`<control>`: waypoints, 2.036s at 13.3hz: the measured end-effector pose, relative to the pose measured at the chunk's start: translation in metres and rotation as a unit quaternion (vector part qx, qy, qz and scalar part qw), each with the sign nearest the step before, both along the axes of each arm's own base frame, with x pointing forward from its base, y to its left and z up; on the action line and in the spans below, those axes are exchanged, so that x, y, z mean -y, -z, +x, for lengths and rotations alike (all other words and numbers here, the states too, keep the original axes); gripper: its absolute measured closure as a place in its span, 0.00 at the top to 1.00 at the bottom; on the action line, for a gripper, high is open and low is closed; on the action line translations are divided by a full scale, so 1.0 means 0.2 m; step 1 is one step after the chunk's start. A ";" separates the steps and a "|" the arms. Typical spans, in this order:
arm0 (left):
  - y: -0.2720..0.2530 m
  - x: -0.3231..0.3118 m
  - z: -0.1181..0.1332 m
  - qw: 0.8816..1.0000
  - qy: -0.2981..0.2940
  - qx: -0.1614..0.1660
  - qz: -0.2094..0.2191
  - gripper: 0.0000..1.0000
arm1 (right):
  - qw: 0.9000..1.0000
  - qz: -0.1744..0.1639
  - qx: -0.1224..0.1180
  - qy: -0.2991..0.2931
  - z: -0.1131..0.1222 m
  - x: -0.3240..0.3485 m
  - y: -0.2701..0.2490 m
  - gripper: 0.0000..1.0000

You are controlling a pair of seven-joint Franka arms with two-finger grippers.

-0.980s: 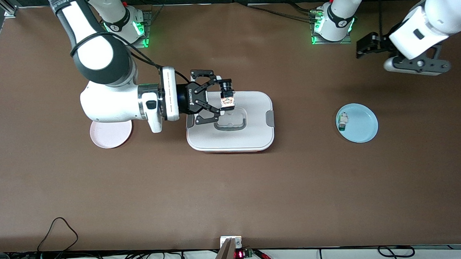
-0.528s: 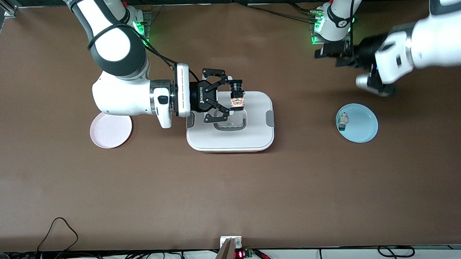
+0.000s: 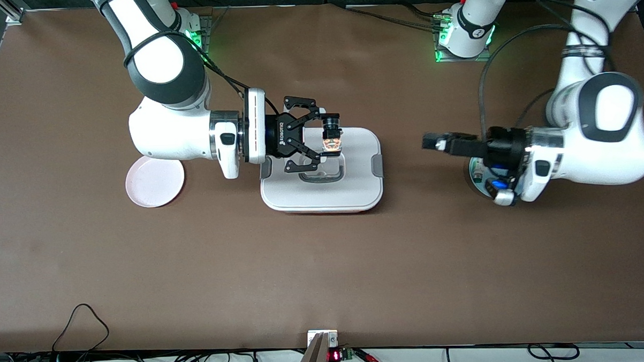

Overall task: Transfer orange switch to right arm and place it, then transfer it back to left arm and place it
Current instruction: 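Hold the switch with the right gripper while the left gripper reaches it, then close the left gripper on the orange switch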

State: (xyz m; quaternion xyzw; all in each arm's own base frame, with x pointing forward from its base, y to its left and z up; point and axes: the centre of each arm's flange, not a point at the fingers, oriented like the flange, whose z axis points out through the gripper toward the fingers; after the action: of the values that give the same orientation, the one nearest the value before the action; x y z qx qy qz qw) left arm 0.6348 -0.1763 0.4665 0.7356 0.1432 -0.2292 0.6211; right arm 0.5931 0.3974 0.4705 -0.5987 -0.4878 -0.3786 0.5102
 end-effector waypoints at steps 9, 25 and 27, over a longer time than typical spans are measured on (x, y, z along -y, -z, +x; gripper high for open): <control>0.12 0.46 -0.11 0.997 -0.032 0.057 -0.051 1.00 | 1.000 -0.004 0.003 0.012 0.02 0.02 -0.01 0.73; 0.08 0.72 -0.12 0.992 -0.091 0.068 -0.046 0.71 | 1.000 -0.004 0.005 0.013 0.02 0.02 -0.01 0.73; 0.07 0.73 -0.12 0.992 -0.090 0.068 -0.047 0.63 | 1.000 -0.004 0.005 0.013 0.02 0.02 -0.01 0.73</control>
State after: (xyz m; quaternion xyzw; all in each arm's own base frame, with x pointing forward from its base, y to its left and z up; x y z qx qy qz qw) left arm 0.6099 -0.3220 0.4519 0.7035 0.1553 -0.1279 0.6816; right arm 0.5966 0.3931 0.4727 -0.6055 -0.4835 -0.3862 0.5005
